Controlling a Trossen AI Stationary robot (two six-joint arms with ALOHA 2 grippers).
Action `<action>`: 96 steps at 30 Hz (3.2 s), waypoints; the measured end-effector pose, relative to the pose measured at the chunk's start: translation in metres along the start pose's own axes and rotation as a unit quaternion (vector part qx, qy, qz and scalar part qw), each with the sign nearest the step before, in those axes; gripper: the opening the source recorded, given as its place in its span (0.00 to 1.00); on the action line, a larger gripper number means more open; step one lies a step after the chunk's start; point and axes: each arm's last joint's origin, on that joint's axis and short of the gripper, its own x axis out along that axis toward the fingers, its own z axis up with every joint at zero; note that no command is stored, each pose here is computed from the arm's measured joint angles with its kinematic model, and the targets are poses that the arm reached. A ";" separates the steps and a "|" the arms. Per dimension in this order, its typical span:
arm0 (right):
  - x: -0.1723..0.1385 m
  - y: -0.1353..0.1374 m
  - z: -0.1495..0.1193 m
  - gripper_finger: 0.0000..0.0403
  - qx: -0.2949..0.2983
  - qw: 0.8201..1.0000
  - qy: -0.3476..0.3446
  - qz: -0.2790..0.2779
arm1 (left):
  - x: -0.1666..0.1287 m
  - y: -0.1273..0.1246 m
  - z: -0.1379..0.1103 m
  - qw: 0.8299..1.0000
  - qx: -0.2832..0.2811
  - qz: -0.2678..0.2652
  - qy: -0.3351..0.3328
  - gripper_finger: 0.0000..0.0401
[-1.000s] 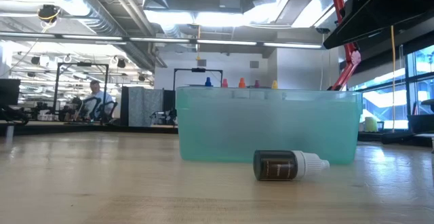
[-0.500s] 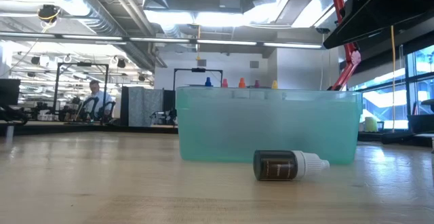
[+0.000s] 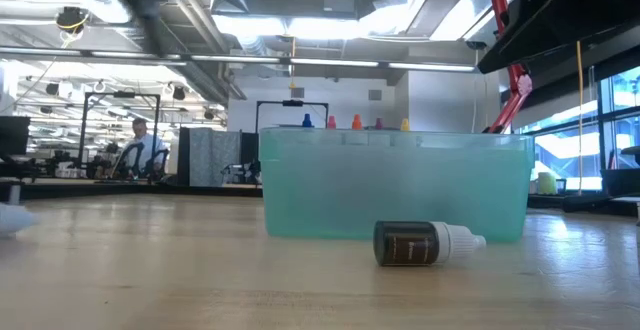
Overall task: Pick & Place food coloring
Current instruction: Put the small green food coloring bottle into the green bin, then put the small blue food coloring bottle into the green bin
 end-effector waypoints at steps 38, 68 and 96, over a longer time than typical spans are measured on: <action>-0.001 -0.006 -0.016 0.48 -0.021 0.997 0.078 -0.014 | 0.122 0.074 0.107 0.975 0.183 0.014 0.127 0.17; -0.001 0.000 -0.014 0.48 -0.005 0.993 0.097 0.066 | 0.124 0.066 0.104 0.974 0.188 0.012 0.128 0.27; -0.061 0.046 0.023 0.48 -0.038 0.966 0.115 0.227 | 0.010 0.075 0.110 0.981 0.150 -0.031 -0.118 0.34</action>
